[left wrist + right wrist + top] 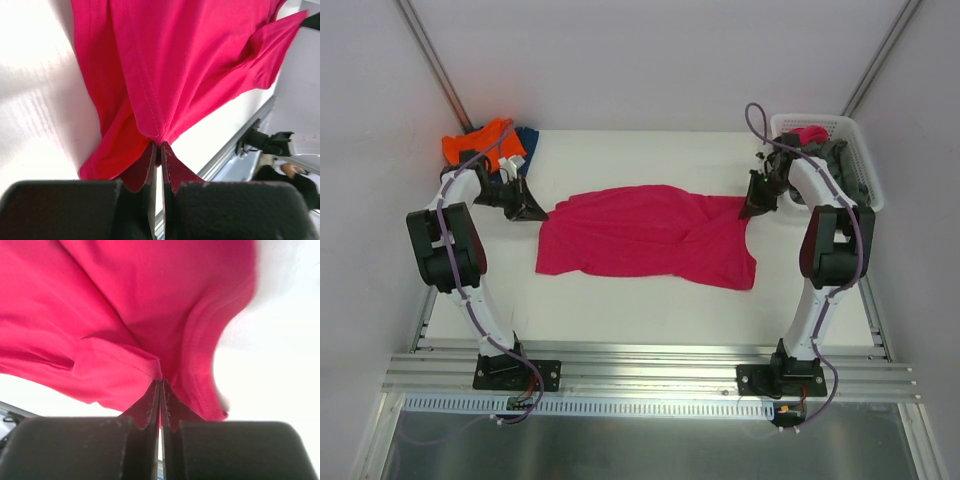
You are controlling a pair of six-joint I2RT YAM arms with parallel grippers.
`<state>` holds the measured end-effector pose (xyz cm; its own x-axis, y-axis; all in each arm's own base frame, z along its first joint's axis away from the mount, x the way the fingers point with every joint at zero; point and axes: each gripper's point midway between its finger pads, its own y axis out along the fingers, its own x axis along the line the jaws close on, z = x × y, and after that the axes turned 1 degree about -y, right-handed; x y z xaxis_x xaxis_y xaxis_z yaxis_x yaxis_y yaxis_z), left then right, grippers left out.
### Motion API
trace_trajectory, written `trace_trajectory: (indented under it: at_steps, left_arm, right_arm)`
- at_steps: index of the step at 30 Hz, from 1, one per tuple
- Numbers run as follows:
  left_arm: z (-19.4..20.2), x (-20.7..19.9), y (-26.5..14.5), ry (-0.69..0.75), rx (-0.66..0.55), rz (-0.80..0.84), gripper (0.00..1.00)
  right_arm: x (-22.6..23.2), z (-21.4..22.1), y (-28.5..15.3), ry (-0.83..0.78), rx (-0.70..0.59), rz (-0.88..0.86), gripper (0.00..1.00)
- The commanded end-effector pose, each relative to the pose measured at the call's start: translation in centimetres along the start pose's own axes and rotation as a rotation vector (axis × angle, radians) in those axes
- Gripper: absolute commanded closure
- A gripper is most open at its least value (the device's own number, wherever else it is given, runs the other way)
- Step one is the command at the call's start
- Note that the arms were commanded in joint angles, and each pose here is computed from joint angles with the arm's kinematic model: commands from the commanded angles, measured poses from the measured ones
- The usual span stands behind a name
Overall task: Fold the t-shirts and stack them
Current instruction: Flatten the tshirt out
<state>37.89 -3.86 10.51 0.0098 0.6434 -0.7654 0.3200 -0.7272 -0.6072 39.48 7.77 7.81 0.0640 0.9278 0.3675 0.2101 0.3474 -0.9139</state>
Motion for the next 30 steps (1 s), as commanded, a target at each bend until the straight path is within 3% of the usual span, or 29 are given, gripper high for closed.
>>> trace_trajectory:
  at_steps: [1, 8, 14, 23, 30]
  left_arm:
    - [-1.2, -2.4, -3.0, 0.138, -0.051, -0.059, 1.0]
    - [-2.5, -7.6, -3.9, 0.326, -0.068, -0.074, 1.0]
    - [-3.3, -13.9, -6.1, 0.445, -0.15, -0.031, 0.97]
    - [-4.7, -23.8, -14.9, 0.69, -0.415, -0.014, 1.0]
    - [-2.4, -30.8, -21.5, 0.873, -0.603, -0.008, 1.0]
  right_arm:
    - [2.1, -5.2, -7.7, -0.061, -0.255, -0.042, 1.0]
    - [4.5, -8.6, -14.9, -0.139, -0.47, -0.096, 0.99]
    - [6.2, -8.5, -20.1, -0.198, -0.597, -0.112, 0.99]
    - [8.9, -5.0, -31.1, -0.328, -0.867, -0.101, 0.99]
    - [11.2, 0.7, -40.5, -0.462, -1.12, -0.063, 0.99]
